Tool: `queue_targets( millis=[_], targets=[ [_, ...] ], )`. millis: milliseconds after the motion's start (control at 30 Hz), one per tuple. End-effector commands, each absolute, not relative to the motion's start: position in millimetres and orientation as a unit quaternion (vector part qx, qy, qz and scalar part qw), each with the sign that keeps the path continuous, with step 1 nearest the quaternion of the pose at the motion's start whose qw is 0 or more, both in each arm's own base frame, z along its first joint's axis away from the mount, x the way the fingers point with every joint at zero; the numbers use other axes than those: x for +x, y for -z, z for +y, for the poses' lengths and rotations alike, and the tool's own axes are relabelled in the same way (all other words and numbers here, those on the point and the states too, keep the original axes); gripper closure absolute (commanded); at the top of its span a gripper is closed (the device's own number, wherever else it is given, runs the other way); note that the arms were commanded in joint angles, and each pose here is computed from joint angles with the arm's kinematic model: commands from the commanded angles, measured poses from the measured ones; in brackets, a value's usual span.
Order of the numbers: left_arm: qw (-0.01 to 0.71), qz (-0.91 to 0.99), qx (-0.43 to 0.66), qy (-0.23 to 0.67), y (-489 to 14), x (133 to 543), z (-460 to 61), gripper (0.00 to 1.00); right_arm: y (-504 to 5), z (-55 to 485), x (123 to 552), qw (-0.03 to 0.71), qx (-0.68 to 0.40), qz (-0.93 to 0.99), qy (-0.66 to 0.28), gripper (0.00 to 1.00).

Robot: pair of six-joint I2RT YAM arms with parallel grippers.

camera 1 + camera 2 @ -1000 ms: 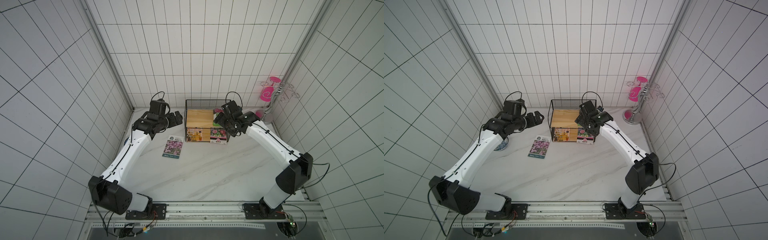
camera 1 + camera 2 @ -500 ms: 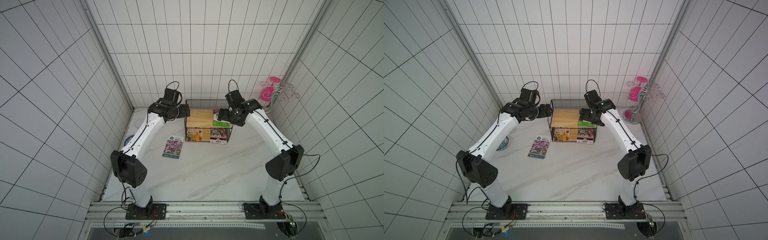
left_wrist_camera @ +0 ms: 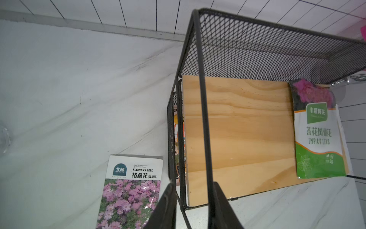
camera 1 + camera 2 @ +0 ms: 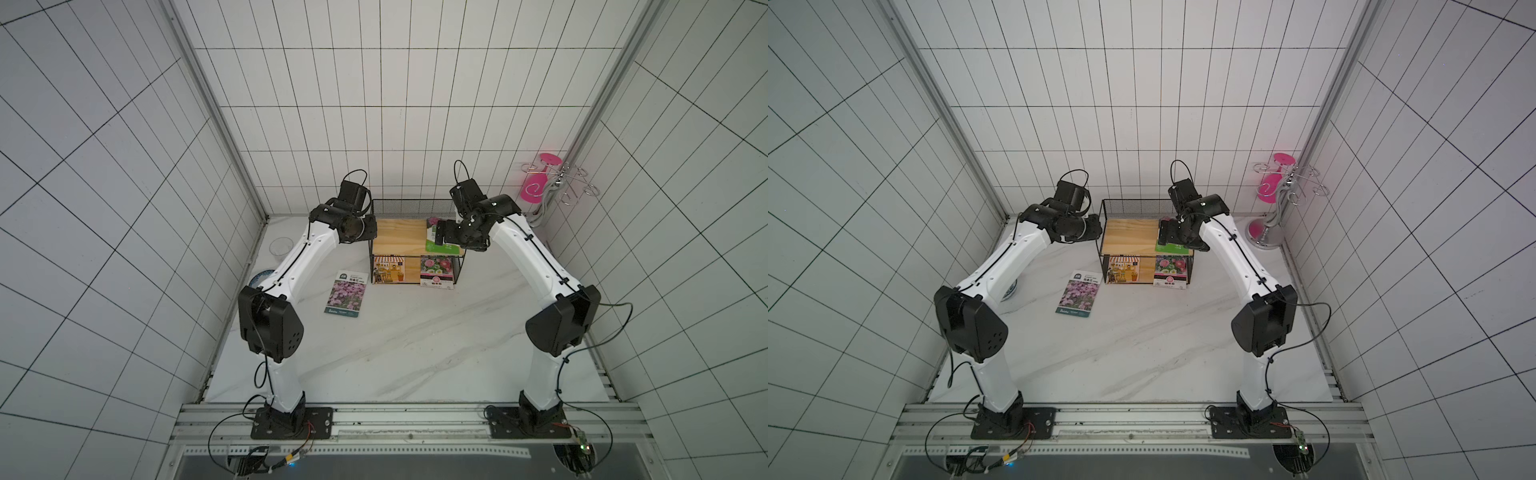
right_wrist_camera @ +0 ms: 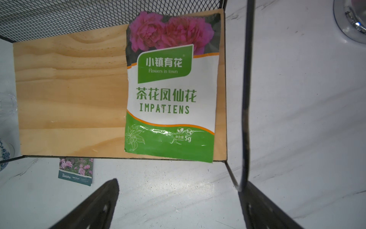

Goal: Take the seed bag off the shelf
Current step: Adjust the shelf at the center of the board.

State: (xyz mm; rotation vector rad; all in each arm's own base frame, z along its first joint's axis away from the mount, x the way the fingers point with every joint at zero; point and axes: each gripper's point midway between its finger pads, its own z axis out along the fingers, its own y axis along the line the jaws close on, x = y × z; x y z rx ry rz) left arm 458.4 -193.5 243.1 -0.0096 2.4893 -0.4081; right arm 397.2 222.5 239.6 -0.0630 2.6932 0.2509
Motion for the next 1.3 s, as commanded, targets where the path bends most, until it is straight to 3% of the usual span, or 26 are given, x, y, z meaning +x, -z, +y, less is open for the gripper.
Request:
queue_targets(
  millis=[0, 500, 800, 1033, 1267],
  targets=[
    [0.314, 0.935, 0.007, 0.166, -250, 465, -203, 0.76, -244, 231, 404, 0.217, -0.040, 0.969, -0.109, 0.01],
    [0.289, 0.942, -0.013, 0.172, -236, 462, -209, 0.98, -244, 221, 422, 0.208, -0.048, 0.970, -0.113, 0.01],
    [0.280, 0.950, -0.020, 0.137, -226, 460, -196, 0.99, -261, 207, 418, 0.221, -0.044, 0.969, -0.101, 0.01],
    [0.268, 0.954, -0.023, 0.131, -221, 457, -191, 0.99, -301, 193, 413, 0.270, -0.031, 0.957, -0.104, 0.02],
    [0.266, 0.955, -0.025, 0.125, -220, 456, -188, 1.00, -317, 209, 412, 0.282, -0.060, 0.952, -0.101, 0.01]
  ],
)
